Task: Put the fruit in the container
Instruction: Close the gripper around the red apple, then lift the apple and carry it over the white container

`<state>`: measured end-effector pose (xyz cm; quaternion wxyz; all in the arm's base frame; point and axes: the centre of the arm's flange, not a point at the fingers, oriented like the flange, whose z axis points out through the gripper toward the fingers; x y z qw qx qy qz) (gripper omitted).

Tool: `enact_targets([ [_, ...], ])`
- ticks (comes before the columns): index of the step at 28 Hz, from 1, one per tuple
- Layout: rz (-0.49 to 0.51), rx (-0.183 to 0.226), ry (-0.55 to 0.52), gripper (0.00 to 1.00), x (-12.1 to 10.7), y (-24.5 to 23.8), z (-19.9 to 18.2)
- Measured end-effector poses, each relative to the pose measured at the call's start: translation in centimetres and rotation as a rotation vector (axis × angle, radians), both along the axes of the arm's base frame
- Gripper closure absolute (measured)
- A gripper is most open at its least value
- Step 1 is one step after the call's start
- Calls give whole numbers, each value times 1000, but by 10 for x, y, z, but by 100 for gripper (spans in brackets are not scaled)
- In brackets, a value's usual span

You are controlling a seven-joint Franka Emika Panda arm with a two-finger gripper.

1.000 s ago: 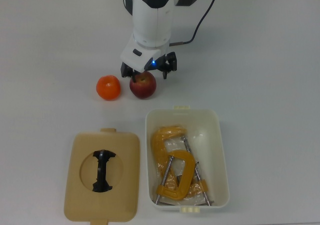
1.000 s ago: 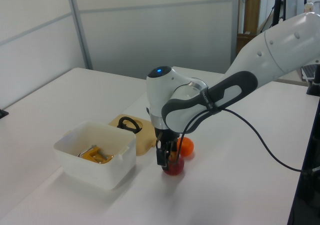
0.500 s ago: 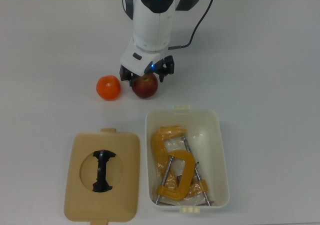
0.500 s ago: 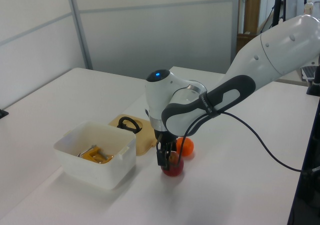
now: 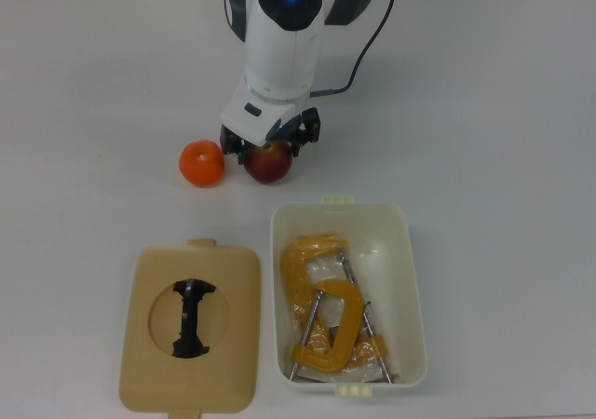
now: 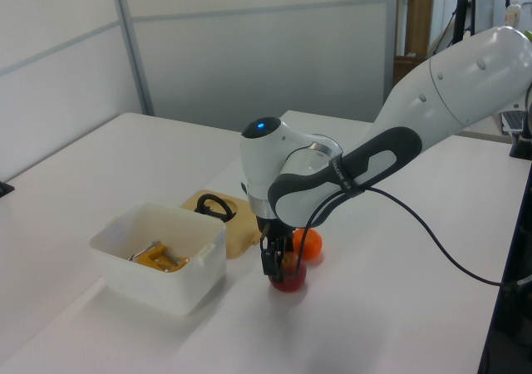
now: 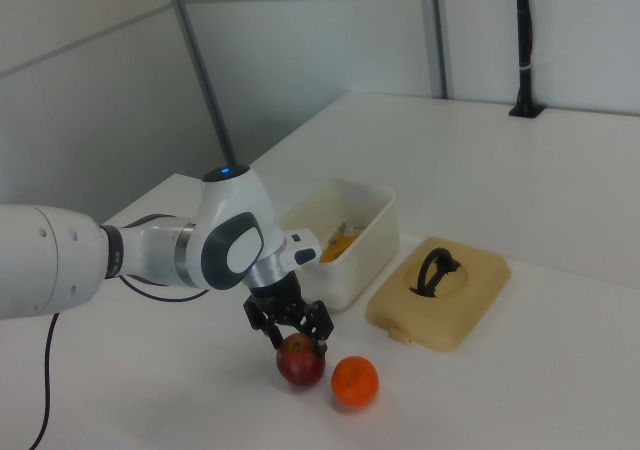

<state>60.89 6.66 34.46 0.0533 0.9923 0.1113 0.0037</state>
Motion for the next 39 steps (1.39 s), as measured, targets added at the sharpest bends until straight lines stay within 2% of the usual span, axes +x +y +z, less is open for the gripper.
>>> enact_targets([
  [4, 19, -4, 2, 17, 0, 1, 1],
  [11, 20, -9, 19, 18, 0, 0, 4],
  [15, -1, -7, 48, 18, 6, -1, 29],
  [19, -33, 36, 16, 18, 18, -1, 69],
  [25, -73, 124, -114, 18, 39, -2, 142],
  [30, -86, 170, -222, 18, 55, -3, 176],
  [35, -115, 211, -381, 18, 77, 4, 176],
  [39, -128, 222, -423, 18, 92, 14, 151],
])
